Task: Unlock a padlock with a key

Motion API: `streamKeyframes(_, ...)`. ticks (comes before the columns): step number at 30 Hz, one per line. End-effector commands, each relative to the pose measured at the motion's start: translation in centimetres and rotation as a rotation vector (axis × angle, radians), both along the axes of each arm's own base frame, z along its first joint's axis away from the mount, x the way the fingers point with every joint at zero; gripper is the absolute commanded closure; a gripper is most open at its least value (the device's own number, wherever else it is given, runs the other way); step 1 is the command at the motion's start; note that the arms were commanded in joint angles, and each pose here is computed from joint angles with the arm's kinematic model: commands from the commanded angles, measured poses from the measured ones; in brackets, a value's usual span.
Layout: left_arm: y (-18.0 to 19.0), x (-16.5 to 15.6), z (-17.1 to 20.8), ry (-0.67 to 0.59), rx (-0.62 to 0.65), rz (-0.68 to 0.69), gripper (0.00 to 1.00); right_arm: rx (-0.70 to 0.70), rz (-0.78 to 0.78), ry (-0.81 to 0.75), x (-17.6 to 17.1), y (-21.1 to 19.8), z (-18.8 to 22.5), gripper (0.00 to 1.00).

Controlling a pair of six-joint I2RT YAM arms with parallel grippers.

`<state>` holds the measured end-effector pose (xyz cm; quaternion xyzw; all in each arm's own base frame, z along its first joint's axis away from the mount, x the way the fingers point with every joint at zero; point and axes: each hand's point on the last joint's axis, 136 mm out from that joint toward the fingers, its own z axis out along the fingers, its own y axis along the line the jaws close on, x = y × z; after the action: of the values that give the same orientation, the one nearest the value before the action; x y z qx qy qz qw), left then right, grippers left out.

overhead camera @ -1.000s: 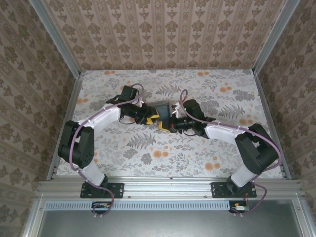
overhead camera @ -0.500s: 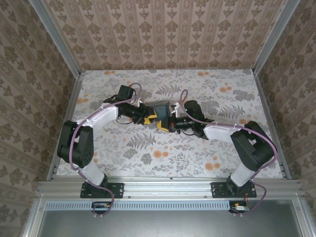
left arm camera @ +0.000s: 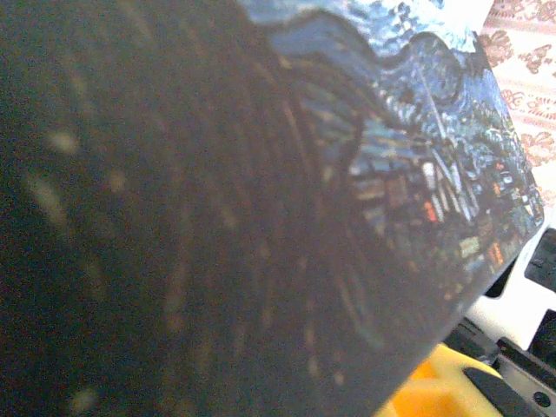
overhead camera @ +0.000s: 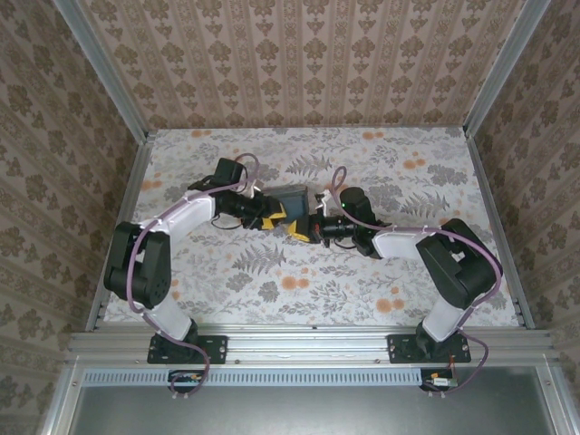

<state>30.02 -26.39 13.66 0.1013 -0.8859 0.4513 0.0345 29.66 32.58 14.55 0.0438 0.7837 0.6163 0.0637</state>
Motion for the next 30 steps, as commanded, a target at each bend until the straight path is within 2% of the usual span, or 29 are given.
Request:
streamKeyframes(1,0.0,0.0,2.8,-0.046,-0.064,0.026,1.0,0.02,-0.051,0.017,0.4,0.0,-0.4,1.0)
streamKeyframes(8,0.4,0.0,2.7,-0.027,-0.076,0.079,1.0,0.038,-0.097,0.028,0.1,0.0,-0.5,1.0)
streamKeyframes(20,1.7,0.5,1.7,-0.021,-0.027,0.152,1.0,0.076,-0.112,0.022,-0.6,0.6,0.5,1.0)
streamKeyframes(30,1.6,0.4,1.7,-0.017,-0.026,0.165,1.0,0.081,-0.132,-0.011,0.0,0.8,1.1,1.0)
